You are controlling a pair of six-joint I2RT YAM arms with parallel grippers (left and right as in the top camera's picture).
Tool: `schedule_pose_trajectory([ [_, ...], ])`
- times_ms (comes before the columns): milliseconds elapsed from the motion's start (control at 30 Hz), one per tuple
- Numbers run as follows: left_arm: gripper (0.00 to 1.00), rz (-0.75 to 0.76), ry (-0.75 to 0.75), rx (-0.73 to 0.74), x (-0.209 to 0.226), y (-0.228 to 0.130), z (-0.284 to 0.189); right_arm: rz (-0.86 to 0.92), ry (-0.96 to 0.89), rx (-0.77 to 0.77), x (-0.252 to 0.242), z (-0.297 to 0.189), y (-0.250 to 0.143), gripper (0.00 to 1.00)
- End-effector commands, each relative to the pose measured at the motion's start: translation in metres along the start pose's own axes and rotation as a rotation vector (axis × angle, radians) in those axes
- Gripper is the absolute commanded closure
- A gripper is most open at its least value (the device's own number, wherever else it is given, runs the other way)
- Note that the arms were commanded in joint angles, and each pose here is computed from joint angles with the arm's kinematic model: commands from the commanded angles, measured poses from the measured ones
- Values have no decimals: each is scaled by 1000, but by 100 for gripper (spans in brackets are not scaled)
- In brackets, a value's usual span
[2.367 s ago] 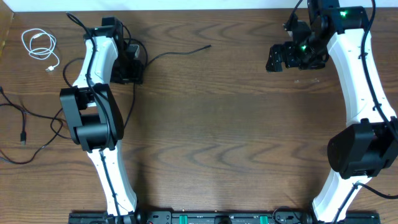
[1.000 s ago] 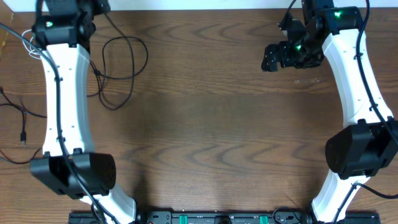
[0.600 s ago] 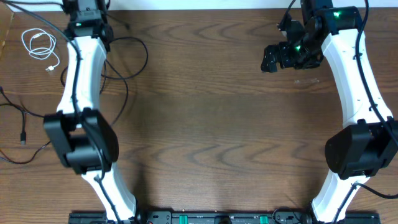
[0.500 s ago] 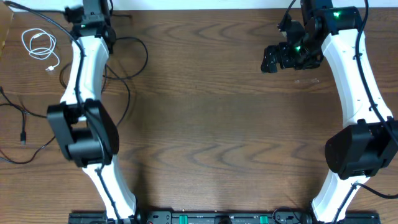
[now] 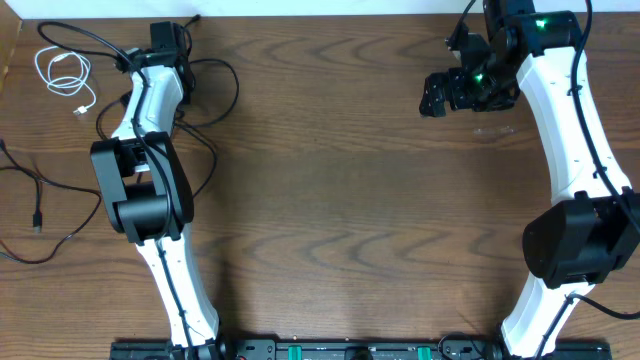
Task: Untangle cables
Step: 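Lay the black cable at the back left and release it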
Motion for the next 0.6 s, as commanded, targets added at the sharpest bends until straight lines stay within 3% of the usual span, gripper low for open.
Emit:
schedule_pose_trajectory([
  [0, 9, -30, 9, -54, 16, 19, -23, -23, 12, -3, 6, 0, -1, 1],
  [200, 6, -116, -62, -167, 46, 56, -85, -24, 12, -5, 6, 0, 0, 1],
  [367, 5, -70, -264, -261, 63, 77, -157, -24, 12, -5, 6, 0, 0, 1],
  [567, 5, -77, -474, -357, 102, 76, -249, 0, 13, -4, 6, 0, -1, 1],
])
Point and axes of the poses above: each gripper's point midway between its finger pads, its own z axis out along the fingers, its own x axis along the line the jaws close on, y = z × x, the point moved 2 cm from there along -z, back along the fingers, and after that the axes turned 10 degrees about z, right-handed, at the moved point
